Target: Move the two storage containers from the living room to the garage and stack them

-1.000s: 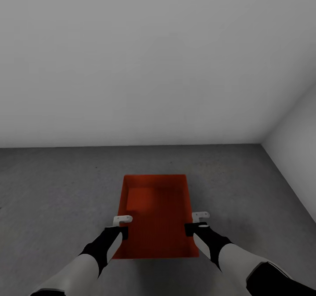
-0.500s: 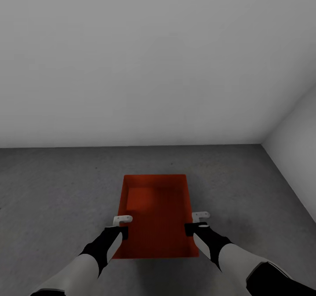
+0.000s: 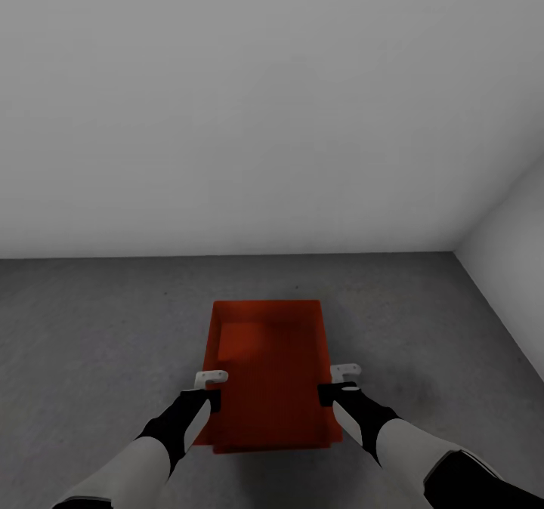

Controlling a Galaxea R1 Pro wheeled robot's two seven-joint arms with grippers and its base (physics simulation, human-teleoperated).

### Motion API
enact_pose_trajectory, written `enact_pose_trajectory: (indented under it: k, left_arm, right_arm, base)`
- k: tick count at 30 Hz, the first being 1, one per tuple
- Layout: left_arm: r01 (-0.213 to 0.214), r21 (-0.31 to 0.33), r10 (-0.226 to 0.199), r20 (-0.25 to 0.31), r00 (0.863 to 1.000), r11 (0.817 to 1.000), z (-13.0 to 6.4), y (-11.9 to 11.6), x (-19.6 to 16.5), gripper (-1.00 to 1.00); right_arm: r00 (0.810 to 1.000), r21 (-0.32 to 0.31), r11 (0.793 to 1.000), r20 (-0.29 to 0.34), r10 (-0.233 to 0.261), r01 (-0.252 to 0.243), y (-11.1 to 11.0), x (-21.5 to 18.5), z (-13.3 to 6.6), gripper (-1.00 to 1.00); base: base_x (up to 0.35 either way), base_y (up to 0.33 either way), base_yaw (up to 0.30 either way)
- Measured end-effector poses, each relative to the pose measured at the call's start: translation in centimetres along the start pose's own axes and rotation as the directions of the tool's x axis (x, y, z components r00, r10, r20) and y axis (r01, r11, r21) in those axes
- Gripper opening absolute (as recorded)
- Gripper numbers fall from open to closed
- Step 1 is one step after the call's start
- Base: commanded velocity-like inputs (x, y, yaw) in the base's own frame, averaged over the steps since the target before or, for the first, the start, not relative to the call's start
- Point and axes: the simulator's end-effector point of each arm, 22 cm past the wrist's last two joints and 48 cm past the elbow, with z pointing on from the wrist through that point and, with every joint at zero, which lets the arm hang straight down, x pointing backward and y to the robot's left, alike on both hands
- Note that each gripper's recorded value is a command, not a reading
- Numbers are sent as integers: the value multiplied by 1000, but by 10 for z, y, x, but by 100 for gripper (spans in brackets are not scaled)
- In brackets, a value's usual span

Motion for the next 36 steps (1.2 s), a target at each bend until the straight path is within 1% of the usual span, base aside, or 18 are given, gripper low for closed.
enact_pose_trajectory:
  k: [15, 22, 36]
  left_arm:
    - [-1, 0, 1, 1, 1000, 1000, 0, 0, 0, -100]
    - [-1, 0, 1, 0, 1000, 1000, 0, 0, 0, -100]
    - [-1, -1, 1, 2, 1000, 1000, 0, 0, -1, -100]
  right_arm:
    - [1000, 0, 1000, 0, 1, -1, 0, 0, 0, -100]
    - [1000, 0, 1000, 0, 0, 0, 0, 0, 0, -100]
    - [1000, 0, 1000, 1, 1, -1, 0, 0, 0, -100]
  base:
    - [1, 0, 0]
    - [-156, -42, 0]
    - [-11, -2, 0]
